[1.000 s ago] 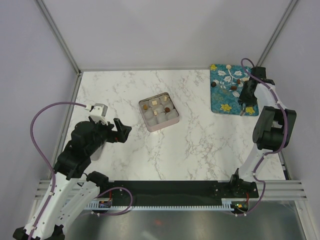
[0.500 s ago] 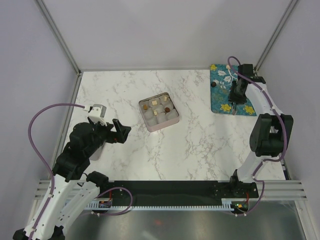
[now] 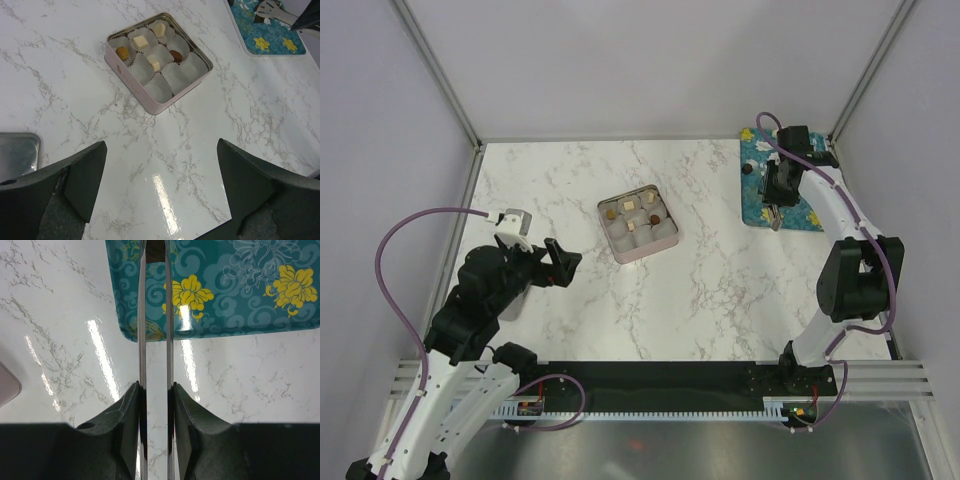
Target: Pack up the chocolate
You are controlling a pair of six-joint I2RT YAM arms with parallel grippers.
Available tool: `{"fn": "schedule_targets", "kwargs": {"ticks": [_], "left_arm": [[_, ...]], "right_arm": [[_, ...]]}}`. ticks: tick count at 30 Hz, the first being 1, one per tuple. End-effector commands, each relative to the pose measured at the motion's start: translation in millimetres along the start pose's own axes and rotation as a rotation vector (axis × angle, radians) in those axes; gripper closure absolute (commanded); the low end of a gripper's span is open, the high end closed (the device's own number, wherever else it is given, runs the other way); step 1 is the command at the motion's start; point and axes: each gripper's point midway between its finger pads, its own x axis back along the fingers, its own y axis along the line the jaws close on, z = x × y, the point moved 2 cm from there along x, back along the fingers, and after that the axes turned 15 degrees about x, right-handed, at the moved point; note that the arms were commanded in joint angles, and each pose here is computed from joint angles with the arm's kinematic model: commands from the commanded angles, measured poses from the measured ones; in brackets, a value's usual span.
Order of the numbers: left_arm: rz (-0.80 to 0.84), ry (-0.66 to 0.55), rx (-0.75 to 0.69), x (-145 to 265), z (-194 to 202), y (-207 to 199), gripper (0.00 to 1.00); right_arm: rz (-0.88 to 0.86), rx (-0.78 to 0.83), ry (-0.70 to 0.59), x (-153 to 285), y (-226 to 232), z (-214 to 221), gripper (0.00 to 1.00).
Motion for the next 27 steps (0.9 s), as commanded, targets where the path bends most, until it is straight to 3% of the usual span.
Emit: {"fn": "schedule_targets", "kwargs": {"ticks": [1, 6, 12, 18, 27], "left_arm": [[0.007, -0.011, -0.025, 0, -4, -2, 0.00], [0.003, -0.010, -0.024, 0, -3, -1, 0.00], [-0.001, -0.014, -0.025, 0, -4, 0, 0.00], [-0.003, -0.026, -0.024, 1, -6, 0, 0.00], [-0.007, -0.040, -0.022, 3, -8, 0, 0.00]], "right_arm": [[0.012, 0.005, -0.063, 22, -4, -9, 0.64], [-0.011, 0.021, -0.089, 31, 7, -16, 0.64], [-0.092, 0.076, -0.145, 51, 56, -28, 0.65], [-0.189, 0.144, -0.225, 84, 124, -38, 0.66], [-0.373, 0.311, -0.260, 119, 253, -13, 0.67]]}}
